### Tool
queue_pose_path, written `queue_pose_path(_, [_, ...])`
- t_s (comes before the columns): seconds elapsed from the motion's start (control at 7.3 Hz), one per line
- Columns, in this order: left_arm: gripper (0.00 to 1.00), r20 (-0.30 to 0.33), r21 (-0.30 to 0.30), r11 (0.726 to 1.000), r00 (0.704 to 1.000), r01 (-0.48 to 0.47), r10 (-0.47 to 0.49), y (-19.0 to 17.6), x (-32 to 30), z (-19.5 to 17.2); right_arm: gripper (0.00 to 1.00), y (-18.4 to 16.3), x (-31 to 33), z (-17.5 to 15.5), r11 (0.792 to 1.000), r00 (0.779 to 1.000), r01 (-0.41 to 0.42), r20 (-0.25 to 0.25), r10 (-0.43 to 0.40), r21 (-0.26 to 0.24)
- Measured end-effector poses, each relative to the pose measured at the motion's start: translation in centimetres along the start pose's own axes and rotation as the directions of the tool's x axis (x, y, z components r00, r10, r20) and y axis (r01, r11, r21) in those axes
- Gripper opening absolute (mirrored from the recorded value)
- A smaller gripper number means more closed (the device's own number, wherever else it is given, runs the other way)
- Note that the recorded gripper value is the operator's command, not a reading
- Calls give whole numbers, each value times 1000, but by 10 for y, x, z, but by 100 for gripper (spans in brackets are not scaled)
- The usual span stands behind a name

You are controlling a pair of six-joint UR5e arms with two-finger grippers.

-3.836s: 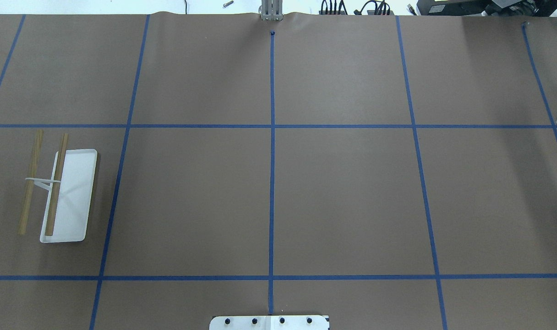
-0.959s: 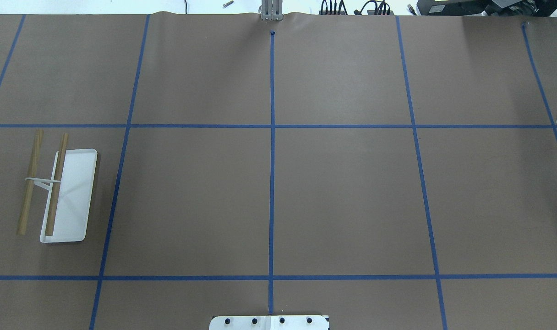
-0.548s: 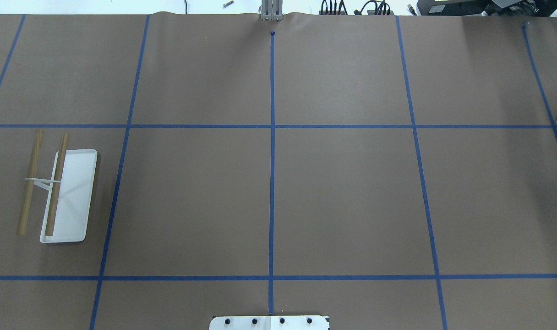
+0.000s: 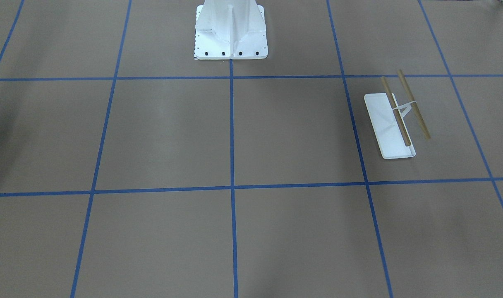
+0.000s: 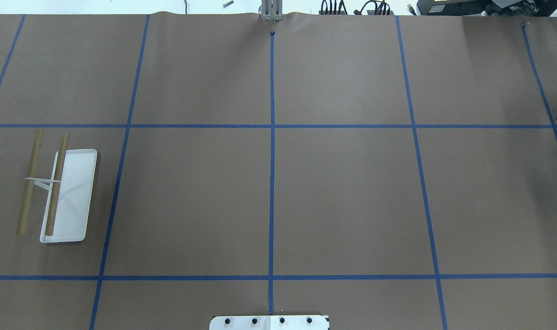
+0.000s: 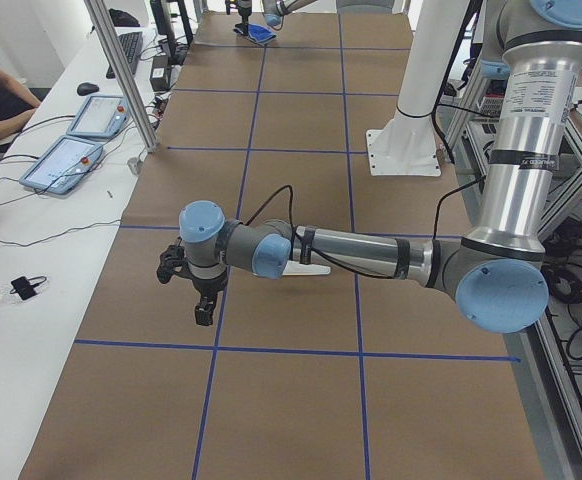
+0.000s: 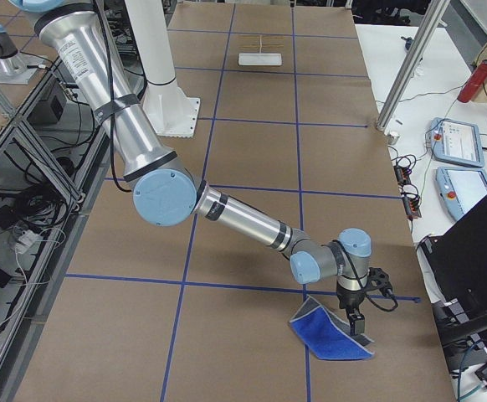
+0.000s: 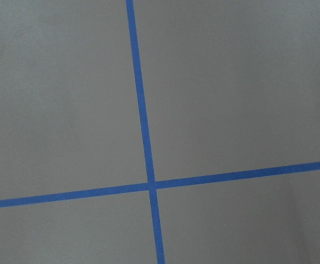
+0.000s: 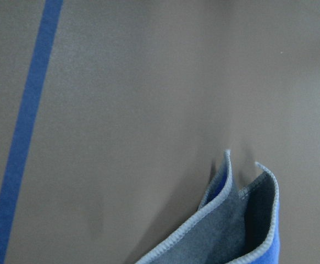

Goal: Hang towel on rack

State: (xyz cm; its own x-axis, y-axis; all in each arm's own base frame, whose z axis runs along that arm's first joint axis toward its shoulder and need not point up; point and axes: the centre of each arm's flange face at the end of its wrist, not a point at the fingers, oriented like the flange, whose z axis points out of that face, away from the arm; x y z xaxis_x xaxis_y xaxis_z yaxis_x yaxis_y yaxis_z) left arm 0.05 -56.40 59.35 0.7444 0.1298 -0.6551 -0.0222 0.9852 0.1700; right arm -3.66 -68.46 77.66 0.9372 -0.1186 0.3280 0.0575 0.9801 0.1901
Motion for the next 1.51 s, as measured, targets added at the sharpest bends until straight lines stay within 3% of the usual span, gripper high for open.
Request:
queue_pose_path(0.41, [98,0,1,1000,1000,0,0,-1,1,0,100,6,13,9,1000,995,-8,-97,7,-9])
queue_pose_path(0.82, [98,-1,-3,1000,1000,0,0,-1,3,2,100,-16,14,2,1000,985,-23,-169,24,7])
queue_pose_path(1.51, [98,-2,-1,1000,1000,-2,2,-1,5,1,100,-24,-5,4,998,982,-53,-182,55,17])
